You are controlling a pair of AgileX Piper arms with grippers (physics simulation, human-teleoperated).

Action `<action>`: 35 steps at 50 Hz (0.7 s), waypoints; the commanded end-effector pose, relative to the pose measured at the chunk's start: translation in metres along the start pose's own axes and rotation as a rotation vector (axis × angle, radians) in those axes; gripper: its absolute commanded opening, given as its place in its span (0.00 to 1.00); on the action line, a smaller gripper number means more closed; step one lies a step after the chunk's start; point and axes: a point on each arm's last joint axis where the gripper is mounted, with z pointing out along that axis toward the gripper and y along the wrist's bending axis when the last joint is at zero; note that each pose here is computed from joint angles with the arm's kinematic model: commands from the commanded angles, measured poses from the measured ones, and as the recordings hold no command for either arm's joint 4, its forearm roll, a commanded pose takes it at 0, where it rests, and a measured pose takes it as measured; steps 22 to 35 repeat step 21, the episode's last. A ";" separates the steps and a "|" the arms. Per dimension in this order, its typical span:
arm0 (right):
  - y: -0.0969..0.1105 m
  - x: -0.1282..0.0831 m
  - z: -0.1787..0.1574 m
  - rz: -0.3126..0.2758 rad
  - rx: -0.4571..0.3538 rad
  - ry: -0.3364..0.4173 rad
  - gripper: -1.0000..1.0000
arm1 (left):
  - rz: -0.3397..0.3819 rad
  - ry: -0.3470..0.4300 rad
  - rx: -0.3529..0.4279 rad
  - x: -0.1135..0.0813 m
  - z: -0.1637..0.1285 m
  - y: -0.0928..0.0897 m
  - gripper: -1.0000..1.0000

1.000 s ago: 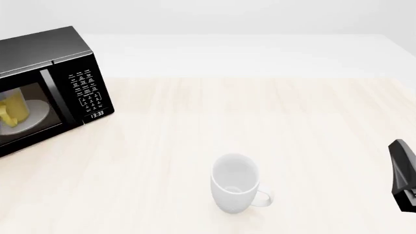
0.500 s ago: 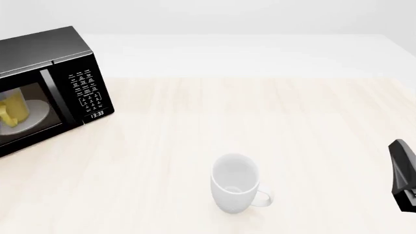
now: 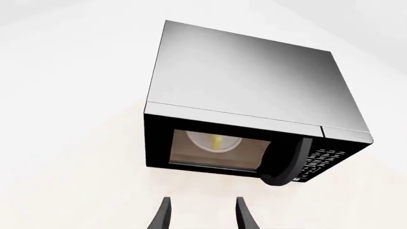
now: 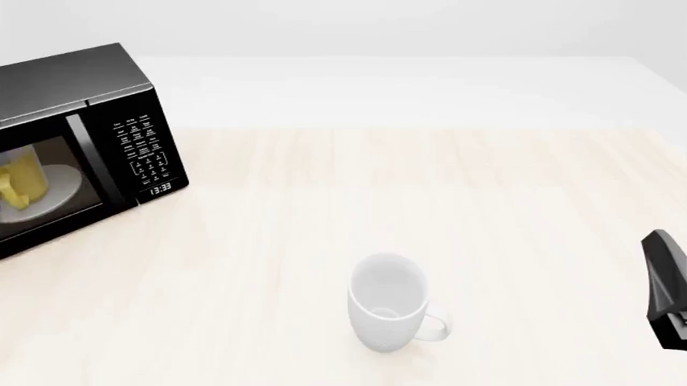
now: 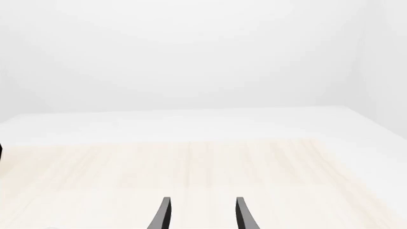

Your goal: Put the yellow and white mug in the microwave and close it.

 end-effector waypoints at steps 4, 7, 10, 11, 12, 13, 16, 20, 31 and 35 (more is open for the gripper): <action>0.000 0.000 0.000 0.000 0.000 0.000 1.00 | -0.019 -0.031 0.008 -0.008 -0.023 -0.002 1.00; 0.000 0.000 0.000 0.000 0.000 0.000 1.00 | -0.022 -0.035 0.006 -0.009 -0.025 -0.002 1.00; 0.000 0.000 0.000 0.000 0.000 0.000 1.00 | -0.025 -0.040 0.006 -0.011 -0.028 -0.002 1.00; 0.000 0.000 0.000 0.000 0.000 0.000 1.00 | -0.026 -0.042 0.006 -0.012 -0.029 -0.002 1.00; 0.000 0.000 0.000 0.000 0.000 -0.001 1.00 | -0.029 -0.049 0.007 -0.014 -0.032 -0.002 1.00; 0.000 0.000 0.000 0.000 0.000 -0.001 1.00 | -0.030 -0.054 0.009 -0.015 -0.034 -0.003 1.00; 0.000 0.000 0.000 0.000 0.000 0.000 1.00 | -0.035 -0.059 0.006 -0.016 -0.037 -0.002 1.00; 0.000 0.000 0.000 0.000 0.000 -0.001 1.00 | -0.036 -0.055 0.004 -0.013 -0.037 -0.001 1.00; 0.000 0.000 0.000 0.000 0.000 -0.001 1.00 | -0.037 -0.057 0.003 -0.013 -0.038 -0.001 1.00; 0.000 0.000 0.000 0.000 0.000 -0.001 1.00 | -0.037 -0.057 0.003 -0.013 -0.038 -0.001 1.00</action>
